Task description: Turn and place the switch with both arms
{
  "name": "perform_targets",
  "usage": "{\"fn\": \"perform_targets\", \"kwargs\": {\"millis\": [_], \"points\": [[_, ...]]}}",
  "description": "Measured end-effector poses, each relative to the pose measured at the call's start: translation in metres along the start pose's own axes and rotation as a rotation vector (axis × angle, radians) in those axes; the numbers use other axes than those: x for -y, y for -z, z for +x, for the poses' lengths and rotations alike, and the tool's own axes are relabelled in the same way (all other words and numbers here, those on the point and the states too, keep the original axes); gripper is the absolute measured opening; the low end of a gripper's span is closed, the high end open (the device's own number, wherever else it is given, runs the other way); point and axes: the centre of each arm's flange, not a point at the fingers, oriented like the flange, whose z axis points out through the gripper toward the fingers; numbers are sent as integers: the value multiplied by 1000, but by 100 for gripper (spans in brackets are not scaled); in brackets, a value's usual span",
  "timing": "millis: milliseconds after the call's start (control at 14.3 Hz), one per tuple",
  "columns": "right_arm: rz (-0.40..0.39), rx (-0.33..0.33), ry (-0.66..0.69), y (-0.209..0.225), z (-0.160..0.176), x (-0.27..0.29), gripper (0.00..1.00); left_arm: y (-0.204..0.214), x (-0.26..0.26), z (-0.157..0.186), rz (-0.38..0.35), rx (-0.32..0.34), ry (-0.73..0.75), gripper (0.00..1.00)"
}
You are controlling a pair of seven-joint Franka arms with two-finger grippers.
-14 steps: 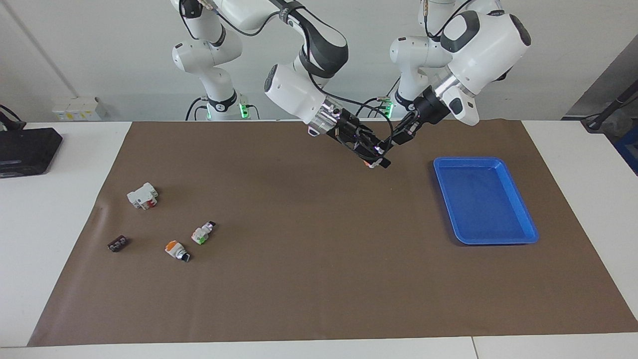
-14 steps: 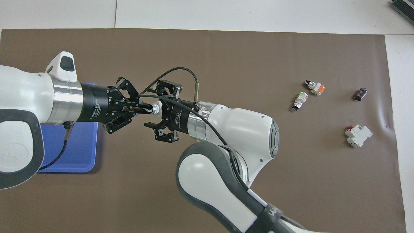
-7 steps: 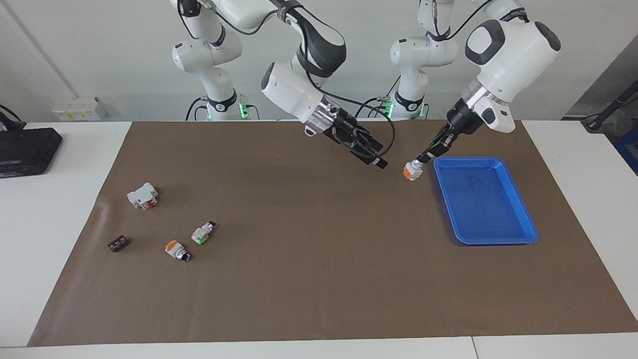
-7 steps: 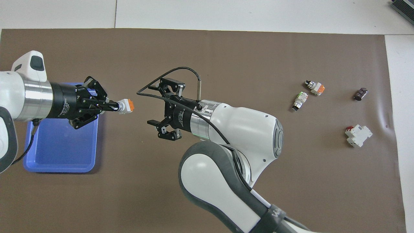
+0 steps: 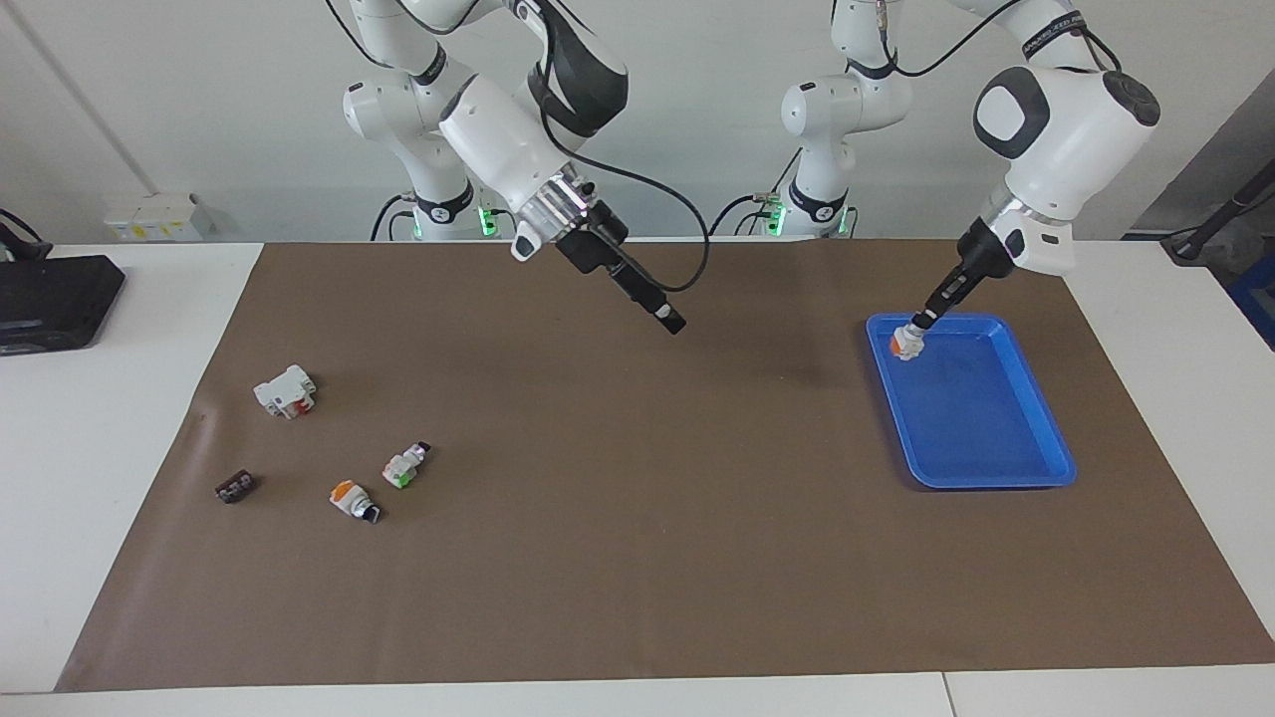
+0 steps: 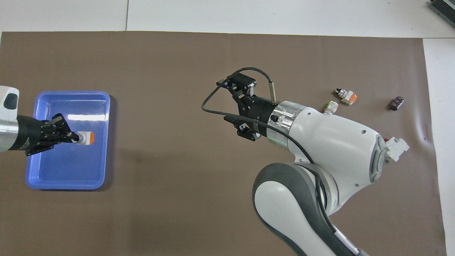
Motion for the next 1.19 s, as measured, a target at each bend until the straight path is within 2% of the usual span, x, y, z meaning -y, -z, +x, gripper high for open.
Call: {"fn": "perform_targets", "kwargs": {"millis": [140,280,490,631,771,981,1191], "points": [[-109,-68,218,15,53,-4,100,-16,28,12,37,-41,-80,11],[-262,-119,440,30,97,-13,100,-36,44,17,73,-69,-151,11],[-489,-182,694,49,128,-18,100,-51,57,30,145,-106,-263,11],[-601,-187,768,74,140,-8,100,-54,69,39,170,-114,-321,11],[-672,-168,794,107,149,4,100,-55,90,50,177,-116,-366,11],[-737,-148,800,162,160,7,100,-59,120,65,182,-117,-410,11],[-781,-123,806,224,178,2,100,-65,123,67,183,-108,-418,11]]}}
